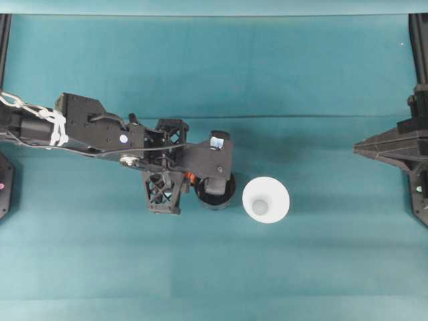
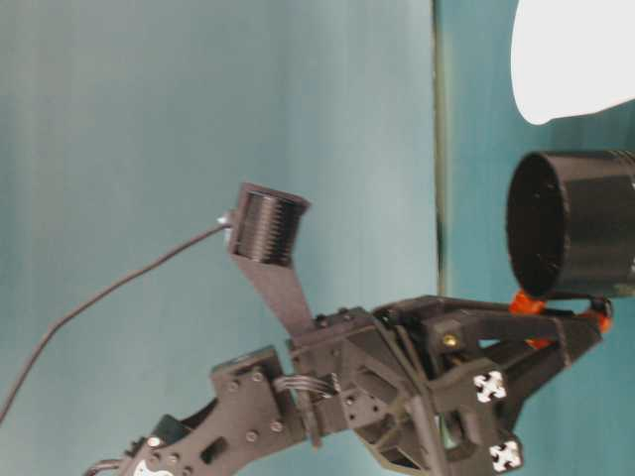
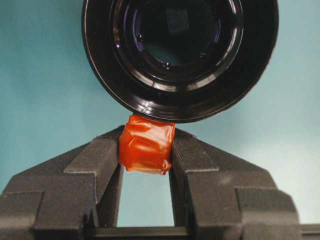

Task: Put the paper cup into the moved red handle cup holder.

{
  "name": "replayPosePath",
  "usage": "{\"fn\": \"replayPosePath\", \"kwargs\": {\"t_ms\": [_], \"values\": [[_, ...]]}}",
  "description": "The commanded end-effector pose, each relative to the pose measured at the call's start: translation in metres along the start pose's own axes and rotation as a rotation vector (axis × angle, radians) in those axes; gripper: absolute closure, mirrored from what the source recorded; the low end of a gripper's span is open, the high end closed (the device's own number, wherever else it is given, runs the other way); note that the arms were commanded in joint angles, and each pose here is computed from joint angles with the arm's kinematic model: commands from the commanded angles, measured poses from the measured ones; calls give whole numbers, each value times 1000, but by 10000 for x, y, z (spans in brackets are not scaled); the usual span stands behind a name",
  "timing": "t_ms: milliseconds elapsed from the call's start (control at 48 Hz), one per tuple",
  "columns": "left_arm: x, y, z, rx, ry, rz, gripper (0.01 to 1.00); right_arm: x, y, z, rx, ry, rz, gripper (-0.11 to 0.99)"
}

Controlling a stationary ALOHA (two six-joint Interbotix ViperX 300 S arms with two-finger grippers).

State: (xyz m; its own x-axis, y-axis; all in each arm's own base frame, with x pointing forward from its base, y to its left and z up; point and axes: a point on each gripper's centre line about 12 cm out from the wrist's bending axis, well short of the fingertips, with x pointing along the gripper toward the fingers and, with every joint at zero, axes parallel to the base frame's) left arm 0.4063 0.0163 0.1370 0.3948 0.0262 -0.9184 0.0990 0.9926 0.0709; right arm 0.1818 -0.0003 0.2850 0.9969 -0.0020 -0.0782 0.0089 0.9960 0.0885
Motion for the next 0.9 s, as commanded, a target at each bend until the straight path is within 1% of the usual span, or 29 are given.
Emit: {"fn": "replayPosePath", "kwargs": {"t_ms": [0, 21, 42, 83, 104, 208, 229, 250, 500, 521, 542, 583, 604, 667, 708, 729, 771, 792, 875], "values": [[-19, 6, 30, 1, -15, 3, 716, 11, 6, 67, 9, -17, 1, 986], [-25, 13, 33, -2, -18, 4, 716, 14, 5, 63, 9, -14, 1, 986], [-25, 6, 34, 0, -18, 3, 716, 14, 5, 63, 9, -14, 1, 986], [-23, 12, 33, 0, -21, 4, 716, 11, 6, 65, 9, -15, 1, 986], [-23, 7, 38, 1, -24, 4, 716, 11, 6, 65, 9, -15, 1, 986], [-26, 9, 56, 3, -36, 6, 716, 11, 6, 67, 9, -17, 1, 986], [-26, 3, 59, 4, -38, 6, 716, 11, 3, 67, 9, -17, 0, 986], [-26, 10, 59, 3, -39, 6, 716, 11, 6, 65, 8, -15, 1, 986], [-23, 9, 54, 0, -38, 6, 698, 11, 6, 65, 8, -15, 1, 986], [-23, 9, 56, 0, -39, 6, 668, 11, 6, 65, 8, -15, 1, 986], [-23, 9, 57, 0, -41, 6, 611, 11, 6, 65, 8, -15, 1, 986], [-24, 10, 63, 0, -45, 7, 483, 11, 6, 65, 8, -15, 1, 986], [-24, 11, 66, 1, -49, 8, 399, 11, 6, 65, 8, -15, 1, 986], [-22, 11, 73, 1, -58, 9, 220, 11, 6, 65, 8, -15, 1, 986], [-23, 13, 84, 1, -67, 10, 124, 11, 6, 65, 8, -15, 1, 986], [-23, 14, 91, 1, -73, 11, 93, 11, 3, 66, 8, -15, 0, 986], [-24, 9, 101, 3, -81, 11, 89, 11, 6, 65, 8, -15, 1, 986], [-30, 16, 106, 1, -85, 12, 107, 11, 3, 66, 8, -15, 0, 986], [-36, 16, 105, 1, -83, 12, 156, 11, 6, 65, 8, -15, 1, 986]]}}
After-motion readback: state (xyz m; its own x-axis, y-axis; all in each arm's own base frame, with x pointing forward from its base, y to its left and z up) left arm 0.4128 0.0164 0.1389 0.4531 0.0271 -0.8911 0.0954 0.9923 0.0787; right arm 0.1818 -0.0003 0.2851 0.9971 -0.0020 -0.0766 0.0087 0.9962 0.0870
